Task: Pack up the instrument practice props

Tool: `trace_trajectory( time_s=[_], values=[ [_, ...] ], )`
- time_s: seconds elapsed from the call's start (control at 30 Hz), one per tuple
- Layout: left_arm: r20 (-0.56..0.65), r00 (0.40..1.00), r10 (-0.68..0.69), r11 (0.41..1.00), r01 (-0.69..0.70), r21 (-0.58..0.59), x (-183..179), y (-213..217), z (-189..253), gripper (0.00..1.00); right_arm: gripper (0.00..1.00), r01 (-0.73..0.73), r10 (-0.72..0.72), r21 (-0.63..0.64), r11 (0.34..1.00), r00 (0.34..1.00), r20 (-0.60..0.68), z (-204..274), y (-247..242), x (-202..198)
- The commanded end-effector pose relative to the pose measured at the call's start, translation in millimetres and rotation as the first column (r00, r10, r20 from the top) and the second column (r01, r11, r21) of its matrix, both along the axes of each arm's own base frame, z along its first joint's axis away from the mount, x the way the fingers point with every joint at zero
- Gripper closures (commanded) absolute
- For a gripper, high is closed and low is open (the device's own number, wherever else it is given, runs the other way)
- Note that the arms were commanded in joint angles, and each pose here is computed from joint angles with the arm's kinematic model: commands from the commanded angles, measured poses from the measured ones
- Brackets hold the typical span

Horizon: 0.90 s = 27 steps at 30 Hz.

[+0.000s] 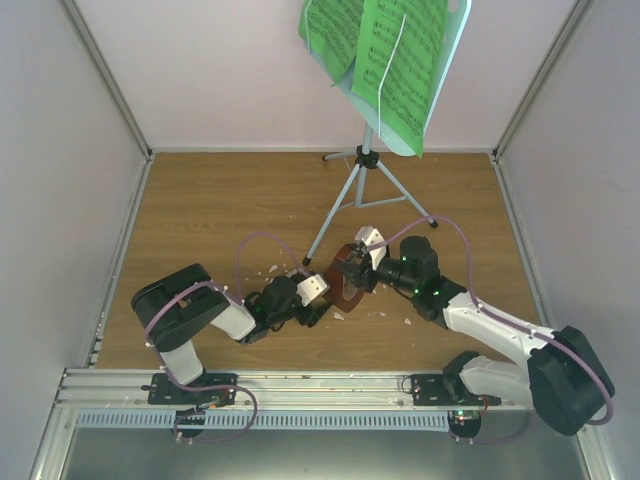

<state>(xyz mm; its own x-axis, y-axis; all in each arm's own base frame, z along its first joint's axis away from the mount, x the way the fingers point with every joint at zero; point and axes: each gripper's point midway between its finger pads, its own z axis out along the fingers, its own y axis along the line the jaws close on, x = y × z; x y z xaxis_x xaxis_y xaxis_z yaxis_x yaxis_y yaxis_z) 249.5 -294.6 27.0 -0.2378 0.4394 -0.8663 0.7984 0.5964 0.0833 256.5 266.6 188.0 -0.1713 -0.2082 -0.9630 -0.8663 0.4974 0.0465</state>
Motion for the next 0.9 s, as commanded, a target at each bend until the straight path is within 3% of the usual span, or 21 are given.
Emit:
trace_trajectory(
  time_s=[0.0,0.17,0.4,0.87],
  values=[
    [0.037,0.999,0.027,0.996,-0.023,-0.087,7.7,-6.2,30.7,0.15,0.55,0.116,-0.116,0.023,0.993,0.993,0.003,10.3,-13.7,6.1],
    [0.003,0.993,0.115,0.974,-0.112,-0.199,6.1,7.0,72.1,0.09,0.55,0.460,-0.459,-0.033,0.888,0.888,0.016,10.0,-66.7,37.0],
    [-0.072,0.971,0.229,0.923,-0.240,-0.302,13.1,32.5,128.8,0.05,0.55,0.792,-0.797,-0.123,0.599,0.604,0.012,-8.2,-150.0,49.9],
    [-0.277,0.916,0.291,0.813,-0.389,-0.433,59.8,113.1,228.6,0.01,0.56,0.983,-0.989,-0.117,0.141,0.134,-0.062,-21.2,-306.5,64.3]
  ],
)
